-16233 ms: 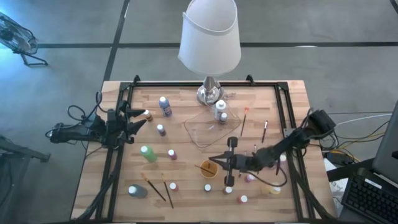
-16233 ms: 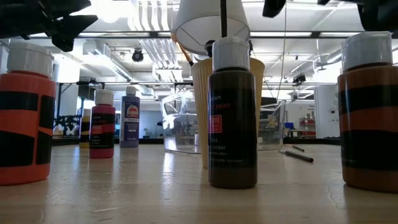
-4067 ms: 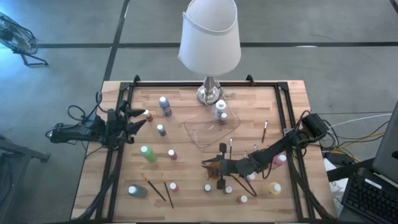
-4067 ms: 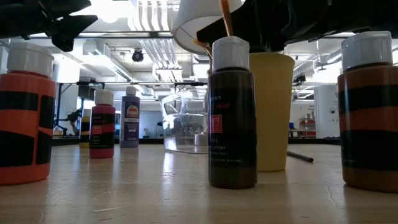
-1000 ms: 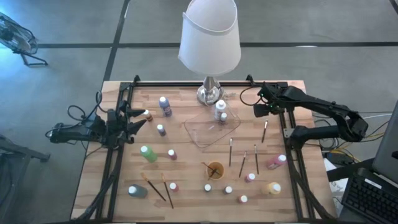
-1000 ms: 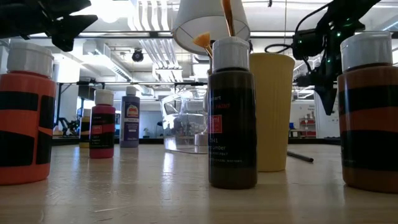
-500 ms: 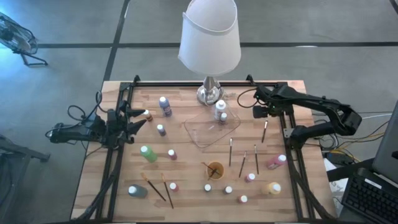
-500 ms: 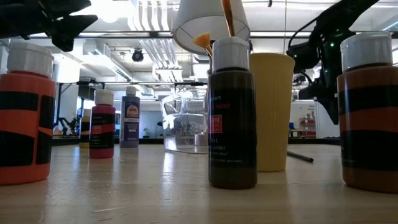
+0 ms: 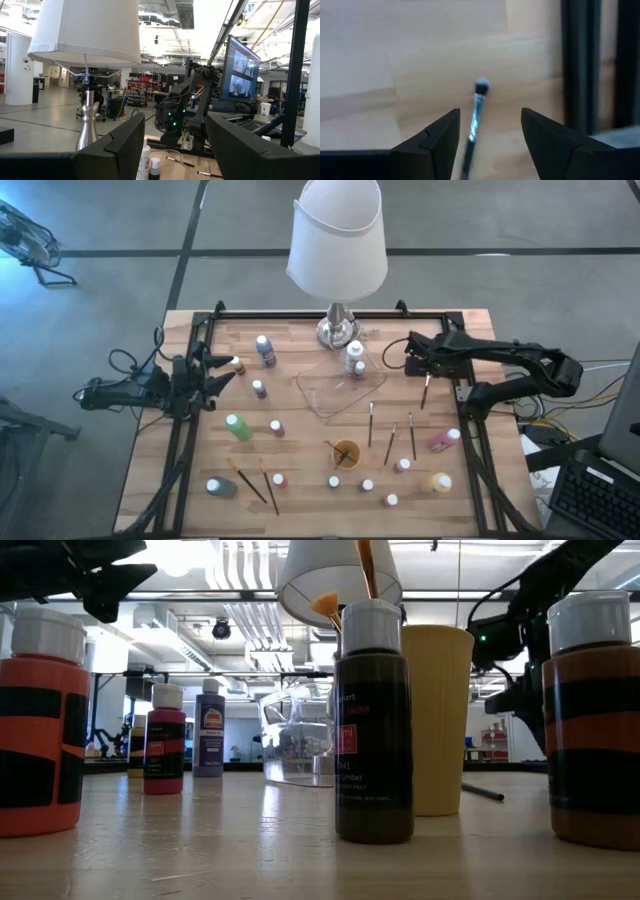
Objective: Pick & Place Paint Supplies
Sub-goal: Put the black paint brush into the yellow cup
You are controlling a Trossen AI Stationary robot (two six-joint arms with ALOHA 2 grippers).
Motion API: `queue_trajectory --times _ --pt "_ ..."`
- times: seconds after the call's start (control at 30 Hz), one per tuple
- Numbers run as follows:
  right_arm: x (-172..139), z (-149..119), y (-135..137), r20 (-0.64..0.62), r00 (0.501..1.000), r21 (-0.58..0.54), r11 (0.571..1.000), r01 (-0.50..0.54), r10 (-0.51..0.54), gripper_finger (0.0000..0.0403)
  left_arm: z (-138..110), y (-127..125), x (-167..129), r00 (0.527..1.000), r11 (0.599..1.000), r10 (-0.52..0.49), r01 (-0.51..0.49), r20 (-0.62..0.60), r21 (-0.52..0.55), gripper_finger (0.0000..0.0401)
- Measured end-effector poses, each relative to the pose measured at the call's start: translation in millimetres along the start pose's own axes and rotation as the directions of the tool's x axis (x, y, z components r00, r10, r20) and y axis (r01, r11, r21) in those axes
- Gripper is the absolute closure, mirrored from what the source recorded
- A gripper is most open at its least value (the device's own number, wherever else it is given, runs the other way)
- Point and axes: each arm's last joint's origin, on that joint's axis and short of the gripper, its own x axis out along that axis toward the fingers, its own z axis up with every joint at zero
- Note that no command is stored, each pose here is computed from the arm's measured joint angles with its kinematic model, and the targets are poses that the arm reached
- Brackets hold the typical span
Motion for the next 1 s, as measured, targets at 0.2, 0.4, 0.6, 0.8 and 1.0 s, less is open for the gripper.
queue_trajectory --times 0.2,0.4,0.6,0.8,1.0 --pt "18.4 -2.0 5.4 0.062 0.992 0.023 0.994 -0.110 0.108 0.0184 -0.1 0.0 0.0 1.000 1.000 0.000 0.000 0.000 0.000 0.0183" --pt "24.0 -2.6 1.9 0.102 0.992 0.024 0.996 -0.083 0.080 0.0178 -0.1 0.0 0.0 1.000 1.000 0.000 0.000 0.000 0.000 0.0183" --pt "26.3 -3.7 0.4 0.102 0.992 0.036 0.996 -0.077 0.073 0.0188 0.0 0.0 0.0 1.000 1.000 0.000 0.000 0.000 0.000 0.0183" --pt "33.5 -7.4 -4.7 0.098 0.994 0.037 0.998 -0.052 0.049 0.0204 -0.2 0.0 0.0 1.000 1.000 0.000 0.000 -0.001 0.000 0.0183" --pt "36.6 -8.5 -6.3 0.112 0.993 0.033 0.998 -0.051 0.047 0.0221 -0.1 0.0 0.0 1.000 1.000 0.000 0.000 0.000 0.000 0.0183"
